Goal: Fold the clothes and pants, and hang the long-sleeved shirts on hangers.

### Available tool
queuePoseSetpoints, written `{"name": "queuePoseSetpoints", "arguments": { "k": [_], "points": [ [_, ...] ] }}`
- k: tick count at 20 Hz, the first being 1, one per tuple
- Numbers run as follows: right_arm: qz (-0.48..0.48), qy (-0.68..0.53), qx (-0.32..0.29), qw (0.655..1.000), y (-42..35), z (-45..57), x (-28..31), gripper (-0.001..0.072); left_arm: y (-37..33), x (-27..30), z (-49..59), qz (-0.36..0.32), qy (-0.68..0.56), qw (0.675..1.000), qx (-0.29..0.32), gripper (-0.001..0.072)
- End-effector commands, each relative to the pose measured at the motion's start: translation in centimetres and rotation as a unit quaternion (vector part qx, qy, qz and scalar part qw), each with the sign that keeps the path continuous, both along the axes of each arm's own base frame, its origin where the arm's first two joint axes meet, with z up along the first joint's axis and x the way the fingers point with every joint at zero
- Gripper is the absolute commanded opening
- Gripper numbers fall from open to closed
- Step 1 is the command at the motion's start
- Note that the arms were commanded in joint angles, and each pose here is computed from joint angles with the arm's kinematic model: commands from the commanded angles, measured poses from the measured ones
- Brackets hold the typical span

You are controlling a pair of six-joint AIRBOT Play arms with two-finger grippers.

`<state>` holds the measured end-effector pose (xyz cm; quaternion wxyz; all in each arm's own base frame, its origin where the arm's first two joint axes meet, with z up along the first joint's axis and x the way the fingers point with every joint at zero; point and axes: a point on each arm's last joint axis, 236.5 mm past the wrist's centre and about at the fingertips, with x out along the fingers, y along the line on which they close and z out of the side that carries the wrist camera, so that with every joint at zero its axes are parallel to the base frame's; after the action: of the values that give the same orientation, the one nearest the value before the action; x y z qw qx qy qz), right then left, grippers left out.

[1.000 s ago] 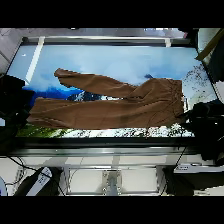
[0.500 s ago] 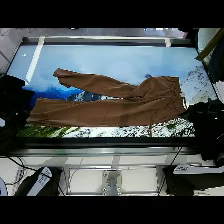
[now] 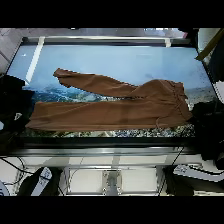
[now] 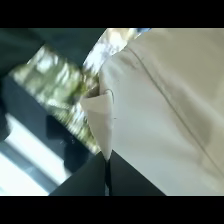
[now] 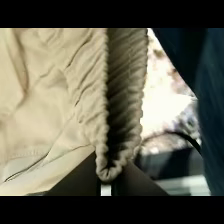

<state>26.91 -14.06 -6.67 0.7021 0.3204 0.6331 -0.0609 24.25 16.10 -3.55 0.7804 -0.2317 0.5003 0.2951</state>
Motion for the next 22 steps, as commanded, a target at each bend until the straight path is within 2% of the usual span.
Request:
{"name": "queuePoseSetpoints", "arguments": {
  "k": [1, 3, 8, 11, 12, 13, 14, 15, 16, 18, 20, 22],
  "points": [
    [0.019, 0.061, -0.029, 0.998, -0.6, -2.0, -3.6, 0.0033, -0.7, -2.3, -1.9, -0.004, 0.044, 0.999, -0.009, 0.0010],
    [0.008, 0.089, -0.044, 0.995, -1.5, -2.7, -5.3, 0.0033, -0.7, -3.0, -2.6, -0.007, 0.055, 0.998, -0.005, 0.0011],
    [-0.088, 0.110, -0.016, 0.990, -4.5, -2.5, -9.4, 0.0032, 0.6, -2.1, -2.1, -0.013, 0.039, 0.999, 0.026, 0.0010],
    [-0.085, 0.106, -0.009, 0.991, -4.8, -2.4, -10.2, 0.0043, 0.3, -1.9, -2.1, -0.009, 0.033, 0.999, 0.016, 0.0011],
    [-0.086, 0.096, -0.002, 0.992, -4.5, -2.3, -9.7, 0.0158, 0.0, -1.8, -2.2, -0.006, 0.031, 0.999, 0.009, 0.0013],
    [-0.091, 0.086, 0.007, 0.992, -4.2, -2.1, -9.1, 0.0322, -0.2, -1.9, -2.2, -0.005, 0.032, 0.999, 0.005, 0.0124],
    [-0.093, 0.080, 0.021, 0.992, -3.7, -1.7, -8.7, 0.0347, -0.3, -2.1, -2.2, -0.005, 0.036, 0.999, 0.003, 0.0425],
    [-0.088, 0.084, 0.033, 0.992, -3.3, -1.1, -8.8, 0.0347, -0.4, -2.3, -2.0, -0.004, 0.040, 0.999, 0.001, 0.0653],
    [-0.081, 0.088, 0.042, 0.992, -3.0, -0.1, -8.9, 0.0347, -0.3, -2.3, -1.3, -0.004, 0.041, 0.999, 0.001, 0.0693],
    [-0.075, 0.063, 0.028, 0.995, -4.0, 3.2, -7.7, 0.0347, 0.8, -0.4, 2.2, -0.002, 0.000, 1.000, 0.027, 0.0693],
    [-0.093, -0.059, 0.001, 0.994, -5.3, 9.0, -2.6, 0.0346, 1.5, 4.7, 8.5, 0.001, -0.122, 0.992, 0.045, 0.0694],
    [-0.101, -0.220, -0.010, 0.970, -4.9, 16.2, 4.5, 0.0339, -0.3, 10.7, 13.7, -0.044, -0.224, 0.973, 0.028, 0.0691]
  ]
}}
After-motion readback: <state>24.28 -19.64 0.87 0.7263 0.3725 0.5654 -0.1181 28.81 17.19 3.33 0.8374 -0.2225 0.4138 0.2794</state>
